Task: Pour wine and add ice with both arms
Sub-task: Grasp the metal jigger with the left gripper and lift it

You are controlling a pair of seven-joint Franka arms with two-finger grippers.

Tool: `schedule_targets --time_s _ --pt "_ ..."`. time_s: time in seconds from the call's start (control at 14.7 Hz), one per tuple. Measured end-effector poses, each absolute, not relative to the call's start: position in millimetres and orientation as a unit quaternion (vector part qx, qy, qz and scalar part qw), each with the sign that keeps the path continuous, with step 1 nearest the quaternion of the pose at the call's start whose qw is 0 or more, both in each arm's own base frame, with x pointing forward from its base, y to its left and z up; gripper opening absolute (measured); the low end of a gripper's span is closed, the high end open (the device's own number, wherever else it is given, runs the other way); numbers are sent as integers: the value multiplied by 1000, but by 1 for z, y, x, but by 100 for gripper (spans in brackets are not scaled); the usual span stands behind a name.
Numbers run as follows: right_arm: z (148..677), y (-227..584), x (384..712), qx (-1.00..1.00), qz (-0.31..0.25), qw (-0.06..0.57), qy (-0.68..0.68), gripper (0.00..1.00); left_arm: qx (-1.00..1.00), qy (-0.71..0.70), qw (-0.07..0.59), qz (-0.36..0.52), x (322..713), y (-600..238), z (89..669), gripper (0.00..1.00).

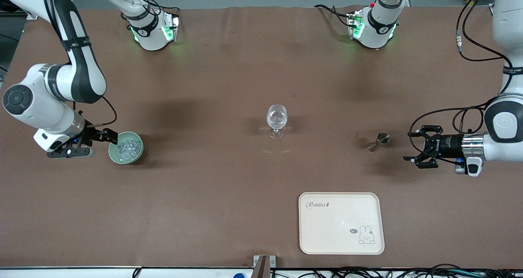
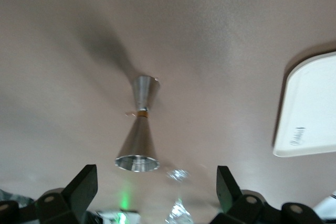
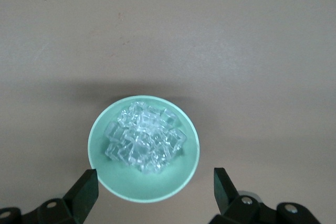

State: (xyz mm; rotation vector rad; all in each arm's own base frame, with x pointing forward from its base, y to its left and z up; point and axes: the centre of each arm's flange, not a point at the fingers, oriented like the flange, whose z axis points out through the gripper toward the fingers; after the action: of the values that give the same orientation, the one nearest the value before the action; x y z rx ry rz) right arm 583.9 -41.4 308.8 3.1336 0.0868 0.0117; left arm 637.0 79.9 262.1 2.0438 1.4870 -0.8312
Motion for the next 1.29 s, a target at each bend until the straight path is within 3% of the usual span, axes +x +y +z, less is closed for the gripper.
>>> schedule_targets --time_s 0.61,0.95,1.09,1.29 --pt "248 -32 588 1000 -6 -1 6 97 690 565 277 -357 626 95 188 91" --pt "226 -2 574 1000 1 1 -22 97 677 545 308 -388 618 87 157 85" --pt "224 4 572 1000 -1 1 -25 95 674 538 309 -401 615 82 154 84" --pt "224 3 571 1000 -1 1 -28 83 675 526 311 -413 612 77 150 80"
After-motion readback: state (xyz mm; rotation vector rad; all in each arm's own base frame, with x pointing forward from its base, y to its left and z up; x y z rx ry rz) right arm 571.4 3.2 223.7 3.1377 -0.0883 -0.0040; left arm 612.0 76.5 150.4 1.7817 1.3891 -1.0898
